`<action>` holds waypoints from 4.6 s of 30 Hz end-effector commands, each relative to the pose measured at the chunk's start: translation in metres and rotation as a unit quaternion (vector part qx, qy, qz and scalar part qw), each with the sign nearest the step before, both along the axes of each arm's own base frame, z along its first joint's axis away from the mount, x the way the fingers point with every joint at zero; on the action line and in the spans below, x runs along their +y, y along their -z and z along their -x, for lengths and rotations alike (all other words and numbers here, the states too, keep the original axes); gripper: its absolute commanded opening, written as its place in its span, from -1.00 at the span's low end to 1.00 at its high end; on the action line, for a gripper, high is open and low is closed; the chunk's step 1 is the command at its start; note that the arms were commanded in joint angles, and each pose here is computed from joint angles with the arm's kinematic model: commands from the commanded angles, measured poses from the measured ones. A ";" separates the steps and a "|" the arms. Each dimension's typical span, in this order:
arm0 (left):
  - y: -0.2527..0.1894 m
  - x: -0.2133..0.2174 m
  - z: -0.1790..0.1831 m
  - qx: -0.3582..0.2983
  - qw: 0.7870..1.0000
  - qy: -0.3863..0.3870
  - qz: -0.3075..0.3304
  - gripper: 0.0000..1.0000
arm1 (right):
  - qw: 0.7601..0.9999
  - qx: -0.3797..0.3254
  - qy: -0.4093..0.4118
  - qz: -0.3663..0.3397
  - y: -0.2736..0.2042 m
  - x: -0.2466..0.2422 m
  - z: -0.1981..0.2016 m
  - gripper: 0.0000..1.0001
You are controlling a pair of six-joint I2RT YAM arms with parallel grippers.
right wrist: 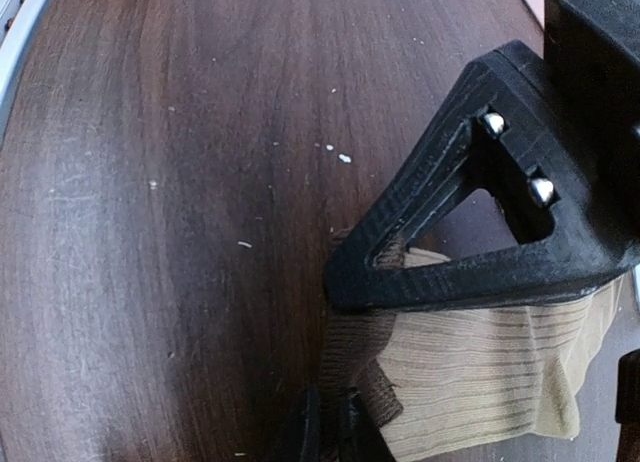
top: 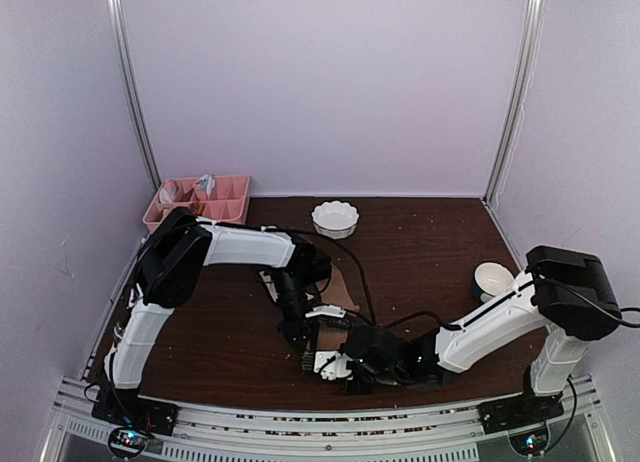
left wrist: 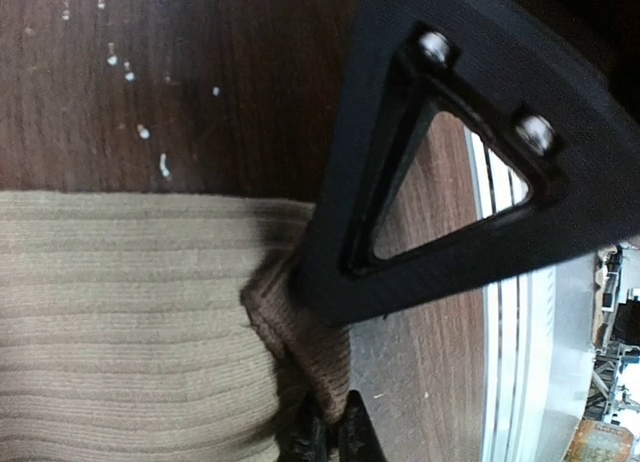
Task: Roll the socks
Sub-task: Roll the sock at the center of the board.
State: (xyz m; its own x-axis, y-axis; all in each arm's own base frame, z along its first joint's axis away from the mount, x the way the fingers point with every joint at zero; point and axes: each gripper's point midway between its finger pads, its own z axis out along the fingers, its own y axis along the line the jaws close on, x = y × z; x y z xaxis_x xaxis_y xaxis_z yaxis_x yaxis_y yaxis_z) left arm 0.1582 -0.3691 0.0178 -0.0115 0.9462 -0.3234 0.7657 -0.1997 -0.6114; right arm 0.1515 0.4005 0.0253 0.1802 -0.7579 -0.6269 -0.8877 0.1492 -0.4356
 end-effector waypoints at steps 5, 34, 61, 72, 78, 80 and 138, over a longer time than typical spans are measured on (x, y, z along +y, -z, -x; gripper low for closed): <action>-0.018 -0.001 -0.030 -0.021 0.998 -0.044 0.028 -0.20 | 0.997 0.067 0.042 0.001 0.016 -0.017 0.004 -1.00; -0.044 -0.026 -0.039 -0.336 0.918 0.042 0.207 0.20 | 0.772 0.567 0.237 -0.164 0.036 -0.048 -0.024 -1.00; -0.004 -0.033 -0.045 -0.329 0.929 0.063 0.158 -0.52 | 0.736 0.601 0.251 -0.185 0.032 -0.044 -0.035 -1.00; -0.030 -0.020 -0.037 -0.355 0.912 0.071 0.190 0.21 | 0.733 0.602 0.271 -0.165 0.043 -0.054 -0.034 -1.00; -0.033 -0.031 -0.026 -0.346 0.911 0.084 0.207 0.02 | 0.726 0.608 0.280 -0.157 0.046 -0.054 -0.034 -1.00; -0.029 -0.031 -0.023 -0.350 0.909 0.098 0.205 -0.05 | 0.726 0.607 0.283 -0.156 0.046 -0.055 -0.034 -1.00; -0.033 -0.025 -0.019 -0.371 0.898 0.087 0.219 -0.14 | 0.698 0.627 0.309 -0.159 0.054 -0.060 -0.031 -1.00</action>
